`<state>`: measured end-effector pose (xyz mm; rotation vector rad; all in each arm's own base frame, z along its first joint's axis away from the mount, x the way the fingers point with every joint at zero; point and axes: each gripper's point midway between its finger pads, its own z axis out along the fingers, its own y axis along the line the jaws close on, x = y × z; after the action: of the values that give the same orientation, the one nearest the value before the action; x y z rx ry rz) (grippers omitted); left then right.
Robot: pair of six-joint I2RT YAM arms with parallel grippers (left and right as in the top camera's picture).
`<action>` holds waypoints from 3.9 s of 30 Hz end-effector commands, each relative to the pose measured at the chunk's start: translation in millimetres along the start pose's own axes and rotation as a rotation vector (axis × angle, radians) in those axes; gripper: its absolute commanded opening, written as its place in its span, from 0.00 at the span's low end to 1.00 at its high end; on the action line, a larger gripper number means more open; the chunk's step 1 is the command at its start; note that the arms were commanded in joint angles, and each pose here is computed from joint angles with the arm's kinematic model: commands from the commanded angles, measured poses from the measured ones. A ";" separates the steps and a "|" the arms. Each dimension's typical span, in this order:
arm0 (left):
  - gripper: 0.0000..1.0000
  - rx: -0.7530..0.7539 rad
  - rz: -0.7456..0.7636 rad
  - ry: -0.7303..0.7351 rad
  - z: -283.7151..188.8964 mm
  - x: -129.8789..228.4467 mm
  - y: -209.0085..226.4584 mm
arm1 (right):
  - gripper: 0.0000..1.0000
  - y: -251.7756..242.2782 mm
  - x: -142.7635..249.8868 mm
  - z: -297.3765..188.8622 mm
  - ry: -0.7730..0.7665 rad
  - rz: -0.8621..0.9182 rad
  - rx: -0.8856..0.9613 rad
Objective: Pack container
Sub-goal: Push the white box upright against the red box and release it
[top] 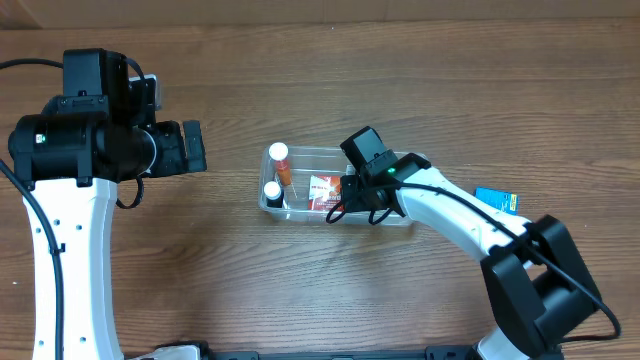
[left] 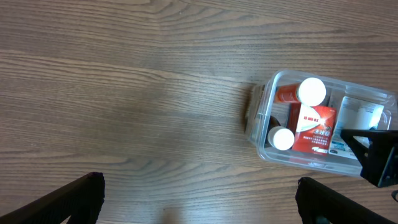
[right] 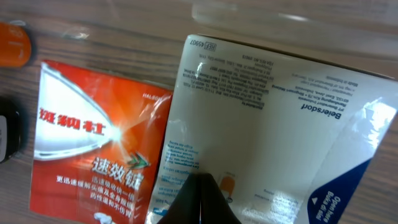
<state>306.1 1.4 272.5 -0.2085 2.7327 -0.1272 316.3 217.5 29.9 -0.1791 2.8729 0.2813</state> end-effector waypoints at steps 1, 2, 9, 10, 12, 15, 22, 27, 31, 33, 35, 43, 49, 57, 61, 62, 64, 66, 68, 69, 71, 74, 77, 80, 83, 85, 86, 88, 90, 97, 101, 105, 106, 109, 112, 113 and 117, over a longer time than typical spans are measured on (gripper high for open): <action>1.00 -0.012 0.010 0.000 -1.1 0.8 4.4 | 0.04 -5.0 6.1 17.1 0.028 -0.004 0.021; 1.00 -0.012 0.010 0.000 -1.1 0.9 4.4 | 0.04 -4.7 5.6 17.1 0.026 -0.003 0.020; 1.00 -0.012 0.010 0.000 -1.1 0.9 4.5 | 0.04 -4.3 4.4 6.7 0.029 -0.010 0.026; 1.00 -0.012 0.010 0.000 -1.1 0.8 4.4 | 0.04 -4.5 0.6 1.1 0.016 -0.011 0.033; 1.00 -0.012 0.010 -0.001 -1.1 0.7 4.4 | 0.04 -4.4 -11.3 -15.6 -0.032 -0.012 0.048; 1.00 -0.012 0.010 0.000 -1.1 0.8 4.4 | 0.04 -2.3 -29.8 -48.5 -0.130 -0.011 0.050; 1.00 -0.012 0.010 -0.001 -1.1 0.7 4.4 | 0.04 -18.0 -26.1 -75.4 -0.162 -0.005 0.120; 1.00 -0.012 0.010 0.000 -1.1 0.8 4.4 | 0.04 -41.9 -15.0 -77.0 -0.131 0.020 0.235; 1.00 -0.012 0.010 0.000 -1.1 0.8 4.4 | 0.04 -67.4 -8.3 -69.3 -0.114 0.095 0.287; 1.00 -0.012 0.010 -0.001 -1.1 0.7 4.4 | 0.04 -81.5 -3.1 -60.1 -0.101 0.122 0.303; 1.00 -0.012 0.010 -0.001 -1.1 0.7 4.4 | 0.04 -89.8 0.4 -51.4 -0.096 0.137 0.311; 1.00 -0.012 0.010 0.002 -1.1 1.4 4.5 | 0.04 -91.0 2.9 -28.8 -0.129 0.141 0.272; 1.00 -0.012 0.010 0.002 -1.1 1.4 4.5 | 0.04 -61.7 2.9 -20.6 -0.089 0.029 0.111; 1.00 -0.012 0.010 0.002 -1.1 1.4 4.5 | 0.08 -45.7 4.4 -19.4 -0.071 -0.041 0.023; 1.00 -0.012 0.010 0.002 -1.1 1.3 4.5 | 0.08 -45.4 3.8 -19.4 -0.074 -0.041 0.021; 1.00 -0.013 0.010 0.002 -1.1 1.4 4.6 | 0.08 -44.6 2.9 -19.5 -0.077 -0.042 0.017; 1.00 -0.012 0.010 0.002 -1.1 1.4 4.5 | 0.08 -38.1 2.9 -19.5 -0.074 -0.072 -0.018; 1.00 -0.012 0.010 0.002 -1.1 1.4 4.5 | 0.08 -27.5 2.6 -20.0 -0.073 -0.104 -0.076; 1.00 -0.012 0.010 0.002 -1.1 1.4 4.5 | 0.08 -23.8 1.9 -20.4 -0.075 -0.106 -0.096; 1.00 -0.012 0.010 0.002 -1.1 1.4 4.5 | 0.08 -21.1 1.2 -20.8 -0.077 -0.108 -0.111; 1.00 -0.012 0.010 0.002 -1.1 1.4 4.5 | 0.09 -16.4 0.4 -21.4 -0.079 -0.111 -0.137; 1.00 -0.013 0.010 0.002 -1.1 1.4 4.6 | 0.09 -23.6 -1.7 -20.7 -0.090 -0.104 -0.094; 1.00 -0.013 0.010 0.002 -1.1 1.4 4.6 | 0.09 -41.5 -4.8 -20.2 -0.107 -0.065 0.002; 1.00 -0.016 0.010 0.002 -1.1 1.4 5.1 | 0.09 -52.2 -8.7 -21.1 -0.129 -0.054 0.065; 1.00 -0.016 0.010 0.001 -1.1 1.3 5.1 | 0.09 -71.7 -11.9 -23.8 -0.159 0.032 0.171; 1.00 -0.016 0.010 0.002 -1.1 1.4 5.1 | 0.09 -73.0 -9.6 -23.7 -0.150 0.032 0.177; 1.00 -0.016 0.010 0.002 -1.1 1.4 5.1 | 0.09 -73.4 -8.5 -23.6 -0.145 0.031 0.179; 1.00 -0.015 0.010 0.002 -1.1 1.4 5.0 | 0.10 -74.6 -5.3 -22.7 -0.131 0.031 0.184; 1.00 -0.015 0.010 0.002 -1.1 1.4 5.0 | 0.10 -74.8 -3.0 -19.4 -0.118 0.030 0.184; 1.00 -0.015 0.010 0.002 -1.1 1.4 5.0 | 0.11 -56.1 13.0 10.8 -0.012 0.001 0.066; 1.00 -0.015 0.010 0.001 -1.1 1.3 5.0 | 0.11 -47.1 10.0 11.1 -0.019 -0.013 0.018; 1.00 -0.015 0.010 0.002 -1.1 1.4 5.0 | 0.10 -46.4 9.7 10.2 -0.020 -0.023 0.014; 1.00 -0.015 0.010 0.002 -1.1 1.4 5.0 | 0.11 -43.7 8.4 8.5 -0.023 -0.034 0.002; 1.00 -0.015 0.010 0.002 -1.1 1.4 5.0 | 0.10 -37.5 -4.9 -4.3 -0.069 -0.038 -0.016; 1.00 -0.015 0.010 0.001 -1.1 1.3 5.0 | 0.11 -30.4 -18.9 -22.6 -0.124 -0.051 -0.037; 1.00 -0.015 0.010 0.002 -1.1 1.4 5.0 | 0.11 -26.7 -21.6 -28.0 -0.138 -0.071 -0.053; 1.00 -0.015 0.010 0.002 -1.1 1.4 5.0 | 0.11 -15.4 -19.9 -35.2 -0.134 -0.080 -0.117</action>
<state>304.6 2.0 271.8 -0.2104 2.7395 -0.1219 322.0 180.4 36.5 -0.2398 2.7840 0.3080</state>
